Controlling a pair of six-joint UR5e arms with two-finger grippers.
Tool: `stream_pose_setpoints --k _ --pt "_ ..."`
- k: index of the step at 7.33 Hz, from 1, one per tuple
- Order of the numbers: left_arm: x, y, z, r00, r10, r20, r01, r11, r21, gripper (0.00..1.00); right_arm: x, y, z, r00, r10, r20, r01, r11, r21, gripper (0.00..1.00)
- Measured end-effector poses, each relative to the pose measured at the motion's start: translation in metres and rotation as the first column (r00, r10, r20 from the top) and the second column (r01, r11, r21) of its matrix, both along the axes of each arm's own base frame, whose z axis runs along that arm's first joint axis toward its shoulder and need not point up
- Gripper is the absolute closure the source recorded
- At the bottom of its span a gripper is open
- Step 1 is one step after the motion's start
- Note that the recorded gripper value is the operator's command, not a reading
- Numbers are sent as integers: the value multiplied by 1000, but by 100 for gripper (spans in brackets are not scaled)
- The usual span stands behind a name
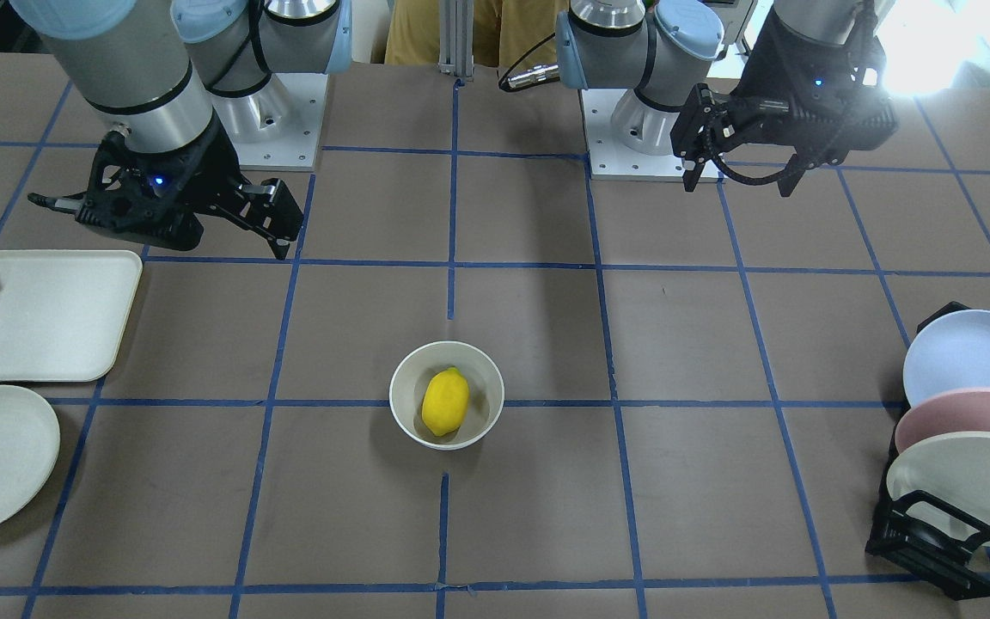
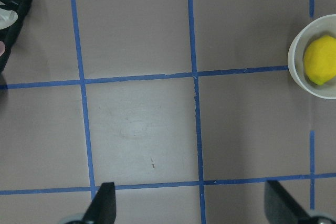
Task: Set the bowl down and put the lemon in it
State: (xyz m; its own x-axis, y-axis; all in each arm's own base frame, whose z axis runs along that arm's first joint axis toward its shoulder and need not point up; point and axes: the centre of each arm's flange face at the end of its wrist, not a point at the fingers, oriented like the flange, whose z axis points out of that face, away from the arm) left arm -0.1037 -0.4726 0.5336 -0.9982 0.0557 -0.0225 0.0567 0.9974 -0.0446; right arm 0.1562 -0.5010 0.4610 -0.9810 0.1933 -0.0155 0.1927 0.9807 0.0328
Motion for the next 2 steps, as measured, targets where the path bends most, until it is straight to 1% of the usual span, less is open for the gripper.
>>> stream_pose_setpoints --k 1,2 --pt "0 0 0 1000 -1 0 1 1000 1 0 -4 5 5 1000 10 2 -10 1000 5 0" --pt "0 0 -1 1000 -1 0 1 1000 2 0 -6 11 8 999 41 2 -41 999 18 0"
